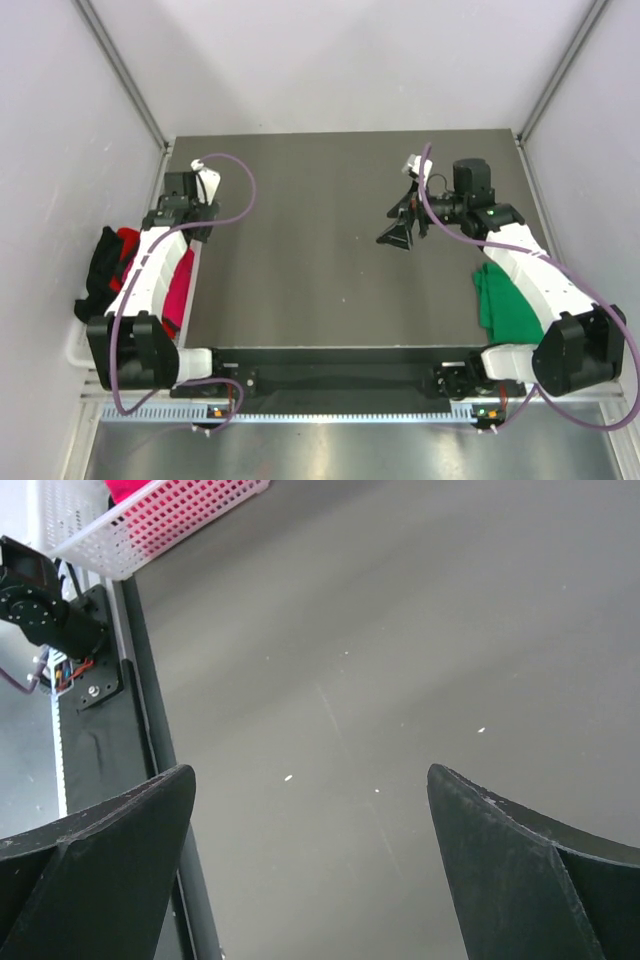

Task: Fold and stack the t-shirts
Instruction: Grab the tshirt from the pile

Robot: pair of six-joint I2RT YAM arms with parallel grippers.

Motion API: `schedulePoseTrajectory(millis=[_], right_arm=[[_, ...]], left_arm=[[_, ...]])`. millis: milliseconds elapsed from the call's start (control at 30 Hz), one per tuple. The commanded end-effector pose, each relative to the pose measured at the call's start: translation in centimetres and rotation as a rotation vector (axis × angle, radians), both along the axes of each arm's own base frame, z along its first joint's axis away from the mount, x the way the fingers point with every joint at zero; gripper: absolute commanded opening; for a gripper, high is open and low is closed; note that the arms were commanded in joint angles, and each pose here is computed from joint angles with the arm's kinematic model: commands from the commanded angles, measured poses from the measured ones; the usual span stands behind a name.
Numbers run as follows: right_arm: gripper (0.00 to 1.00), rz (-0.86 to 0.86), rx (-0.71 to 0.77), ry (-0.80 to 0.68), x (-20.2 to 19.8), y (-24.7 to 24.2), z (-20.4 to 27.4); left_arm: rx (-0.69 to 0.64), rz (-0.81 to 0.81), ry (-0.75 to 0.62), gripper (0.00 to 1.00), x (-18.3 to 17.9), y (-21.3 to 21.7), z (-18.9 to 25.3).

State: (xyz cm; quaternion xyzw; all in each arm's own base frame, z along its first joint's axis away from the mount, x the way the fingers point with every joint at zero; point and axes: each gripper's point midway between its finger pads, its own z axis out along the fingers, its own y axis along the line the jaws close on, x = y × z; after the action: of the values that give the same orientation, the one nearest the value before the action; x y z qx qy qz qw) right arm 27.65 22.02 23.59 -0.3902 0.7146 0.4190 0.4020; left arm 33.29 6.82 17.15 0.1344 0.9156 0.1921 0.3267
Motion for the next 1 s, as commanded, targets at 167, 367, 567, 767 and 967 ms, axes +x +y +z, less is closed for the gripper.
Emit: schedulePoseTrajectory(millis=[167, 367, 567, 767, 967], right_arm=[[1.00, 0.071, 0.032, -0.075, -0.5, 0.8, 1.8], [1.00, 0.075, 0.029, -0.069, -0.5, 0.8, 1.6], [1.00, 0.077, 0.029, -0.068, -0.5, 0.8, 1.6], [1.00, 0.078, 0.025, -0.067, -0.5, 0.7, 1.3], [1.00, 0.047, -0.004, -0.105, 0.0, 0.4, 1.3]], left_arm=[[0.100, 0.071, -0.095, 0.68, 3.1, 3.9, 2.6], [0.089, 0.092, -0.051, 0.61, 3.6, 4.8, 0.8], [0.057, 0.112, -0.044, 0.51, 4.2, 5.1, 0.2], [0.051, 0.137, -0.037, 0.27, 4.5, 5.8, -0.4], [0.055, 0.154, -0.075, 0.00, 4.3, 6.0, 1.2]])
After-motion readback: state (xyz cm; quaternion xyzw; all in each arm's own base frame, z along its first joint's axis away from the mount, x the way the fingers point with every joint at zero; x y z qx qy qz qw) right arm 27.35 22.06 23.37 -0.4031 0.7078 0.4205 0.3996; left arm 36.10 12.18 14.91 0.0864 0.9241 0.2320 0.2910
